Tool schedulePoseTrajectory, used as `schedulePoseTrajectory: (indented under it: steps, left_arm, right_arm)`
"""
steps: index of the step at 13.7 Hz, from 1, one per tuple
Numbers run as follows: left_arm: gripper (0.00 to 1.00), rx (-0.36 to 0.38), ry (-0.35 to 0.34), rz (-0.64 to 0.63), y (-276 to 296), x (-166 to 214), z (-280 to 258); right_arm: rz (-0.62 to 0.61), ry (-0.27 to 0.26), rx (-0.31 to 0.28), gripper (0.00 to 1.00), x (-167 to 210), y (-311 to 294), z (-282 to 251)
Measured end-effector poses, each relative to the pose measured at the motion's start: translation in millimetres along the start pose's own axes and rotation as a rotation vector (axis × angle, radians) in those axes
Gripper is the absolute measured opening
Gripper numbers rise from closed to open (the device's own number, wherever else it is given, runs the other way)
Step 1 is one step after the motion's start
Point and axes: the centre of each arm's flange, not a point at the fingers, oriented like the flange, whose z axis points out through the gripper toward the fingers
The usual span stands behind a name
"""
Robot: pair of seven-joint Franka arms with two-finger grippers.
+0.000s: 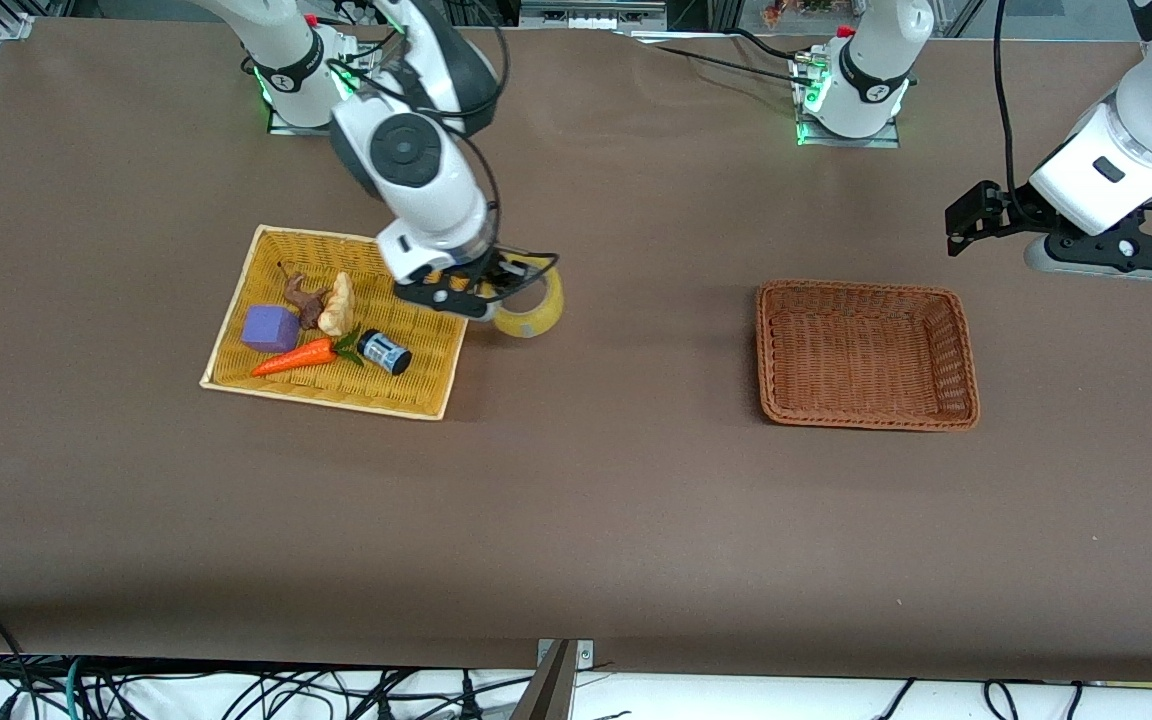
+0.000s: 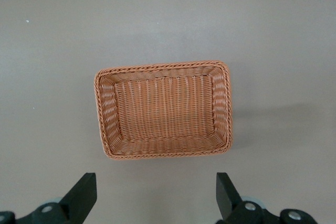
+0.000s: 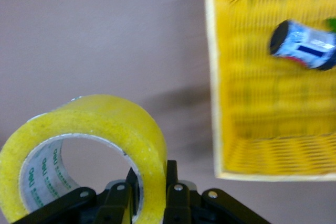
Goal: Transfer tape with both arms
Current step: 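Set the tape roll on the table between tray and basket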
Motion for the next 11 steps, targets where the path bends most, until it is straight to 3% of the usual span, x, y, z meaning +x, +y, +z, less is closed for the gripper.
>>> schedulePoseTrajectory:
  steps: [5,11]
  left_arm:
    - [1.00,0.000,0.000,-0.001,-1,0,0]
    - [1.00,0.000,0.000,-0.002,-1,0,0]
  right_arm:
    - [0.019,-0.016,-0.027,0.21,-31,-79,88]
    - [0.004,-0.016,-0.084,0.21,-22,-77,157]
